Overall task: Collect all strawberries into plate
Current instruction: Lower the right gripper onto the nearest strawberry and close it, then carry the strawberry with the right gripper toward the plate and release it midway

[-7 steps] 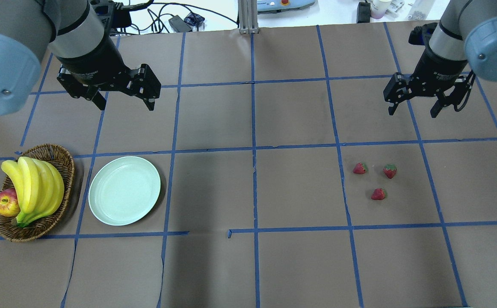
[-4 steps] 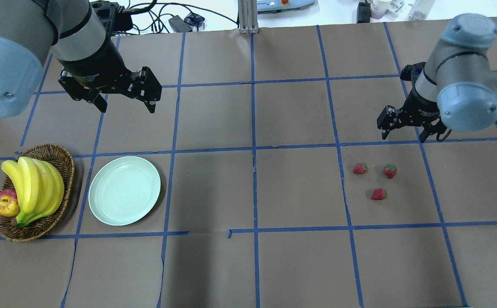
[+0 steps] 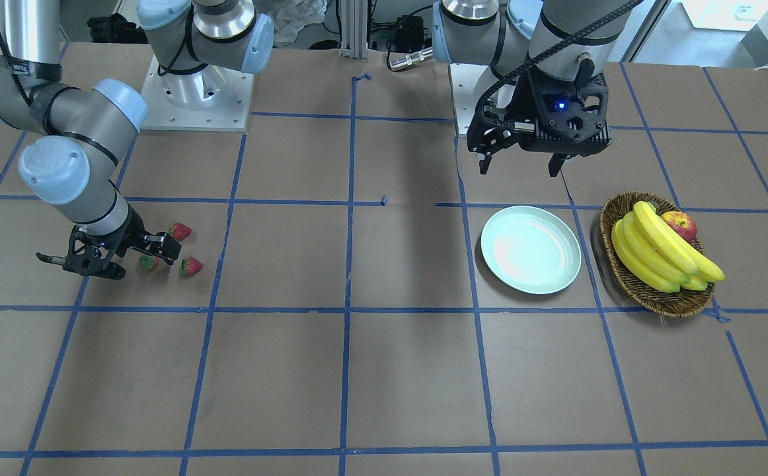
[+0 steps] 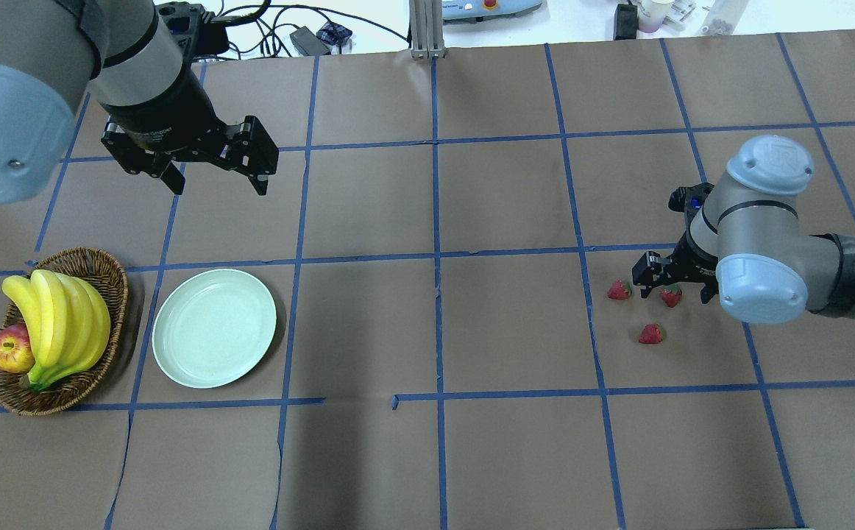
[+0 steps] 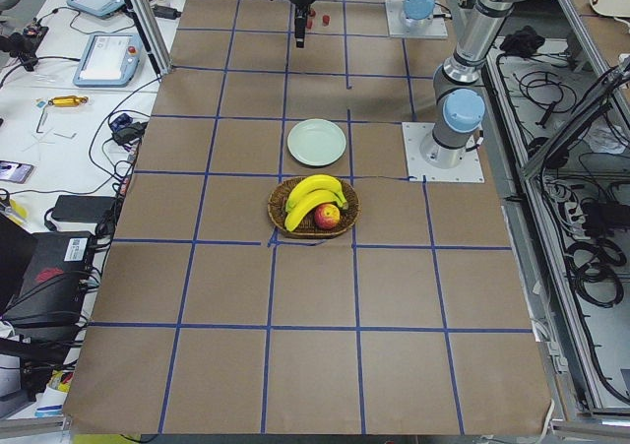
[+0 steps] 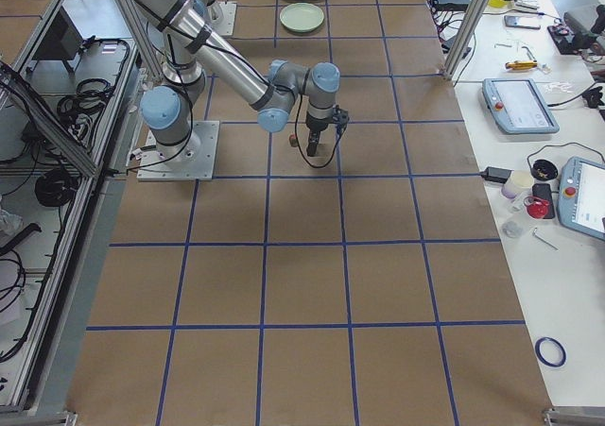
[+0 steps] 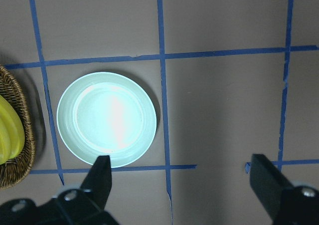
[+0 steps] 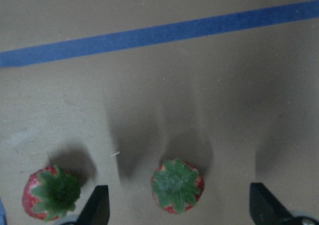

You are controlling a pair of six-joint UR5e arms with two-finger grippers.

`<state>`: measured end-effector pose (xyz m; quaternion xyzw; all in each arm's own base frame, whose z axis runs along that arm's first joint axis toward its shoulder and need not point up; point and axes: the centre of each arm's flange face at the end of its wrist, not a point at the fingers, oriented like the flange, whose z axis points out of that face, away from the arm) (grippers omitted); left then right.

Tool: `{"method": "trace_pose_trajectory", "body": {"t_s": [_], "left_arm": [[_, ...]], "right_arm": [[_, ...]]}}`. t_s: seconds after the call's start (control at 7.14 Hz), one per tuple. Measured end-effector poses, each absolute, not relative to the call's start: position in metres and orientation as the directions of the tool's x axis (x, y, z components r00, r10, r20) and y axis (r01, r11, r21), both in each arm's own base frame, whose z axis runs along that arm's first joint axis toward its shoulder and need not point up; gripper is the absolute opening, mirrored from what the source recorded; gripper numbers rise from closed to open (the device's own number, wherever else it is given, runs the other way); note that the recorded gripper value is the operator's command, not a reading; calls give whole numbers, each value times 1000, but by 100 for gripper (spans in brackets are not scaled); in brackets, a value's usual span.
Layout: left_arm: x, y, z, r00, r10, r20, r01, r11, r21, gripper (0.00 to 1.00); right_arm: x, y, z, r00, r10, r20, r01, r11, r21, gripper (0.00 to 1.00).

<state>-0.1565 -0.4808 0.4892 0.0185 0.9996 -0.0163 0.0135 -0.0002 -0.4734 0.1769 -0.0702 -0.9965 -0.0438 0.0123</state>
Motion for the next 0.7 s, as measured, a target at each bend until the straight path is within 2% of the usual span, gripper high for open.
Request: {"method": "trace_pose_trajectory", "body": {"t_s": [0.14,0.42,0.56,0.7], "left_arm": [[-157,-481,489,-999,37,-28,37,999,-31,100],[-157,-481,488,-999,37,-28,37,999,-31,100],[-157,-481,489,-999,37,-28,38,999,-31,100],[-157,-480,488,-999,38,-28,39,999,-31,100]], "right_arm": [[-1,-473,173,-991,128,36,131,988,87,48],[-3,-476,174,-991,125,54,128,990,63,12],[-4,-477,175,-990,125,57,129,990,57,0],[-3,-477,176,-990,129,57,132,990,52,0]]}}
